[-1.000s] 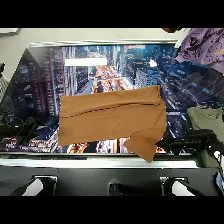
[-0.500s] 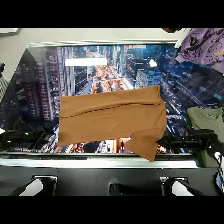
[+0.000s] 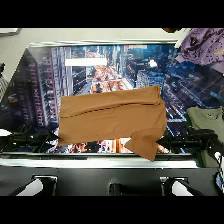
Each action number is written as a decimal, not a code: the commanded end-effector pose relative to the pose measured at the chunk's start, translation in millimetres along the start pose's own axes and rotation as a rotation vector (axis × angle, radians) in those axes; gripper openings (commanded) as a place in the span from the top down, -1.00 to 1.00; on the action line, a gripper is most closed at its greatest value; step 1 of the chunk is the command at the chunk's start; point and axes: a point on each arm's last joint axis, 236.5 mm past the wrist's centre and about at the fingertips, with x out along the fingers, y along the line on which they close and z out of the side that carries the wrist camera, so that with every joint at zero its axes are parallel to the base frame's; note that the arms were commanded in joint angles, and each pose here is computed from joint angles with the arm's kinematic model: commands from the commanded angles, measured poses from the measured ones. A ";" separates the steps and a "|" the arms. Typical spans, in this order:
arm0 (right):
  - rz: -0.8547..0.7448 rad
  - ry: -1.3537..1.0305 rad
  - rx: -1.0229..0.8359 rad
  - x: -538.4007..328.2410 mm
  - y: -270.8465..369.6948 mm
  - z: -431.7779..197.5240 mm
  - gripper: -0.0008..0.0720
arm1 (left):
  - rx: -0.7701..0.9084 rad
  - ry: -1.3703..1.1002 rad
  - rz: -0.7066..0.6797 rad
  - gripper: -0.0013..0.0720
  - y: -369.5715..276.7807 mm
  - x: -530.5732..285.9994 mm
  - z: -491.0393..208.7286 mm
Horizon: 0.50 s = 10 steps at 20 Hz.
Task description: Fold the clothes and pants, and hang the long-sleeved shirts on hangers.
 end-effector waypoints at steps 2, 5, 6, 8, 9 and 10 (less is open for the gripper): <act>-0.002 -0.007 0.000 -0.2 -0.5 1.6 0.89 | 0.053 0.022 0.017 -0.71 -7.4 9.8 -6.1; 0.000 0.001 0.000 -0.2 0.1 -0.4 0.89 | 0.037 0.034 0.028 -0.67 -6.2 16.8 -6.2; 0.000 0.002 0.000 -0.2 0.1 -0.6 0.89 | 0.022 0.053 0.031 -0.67 -4.1 20.5 -8.0; 0.001 0.003 -0.002 -0.3 0.4 -1.0 0.89 | 0.003 0.098 0.036 -0.33 -0.9 29.3 -13.5; 0.003 0.004 -0.004 -1.2 1.5 -1.7 0.89 | 0.004 0.118 0.041 0.33 0.2 32.6 -16.7; 0.005 0.004 -0.010 -2.6 3.0 -2.5 0.89 | 0.004 0.122 0.041 0.93 0.7 33.4 -16.8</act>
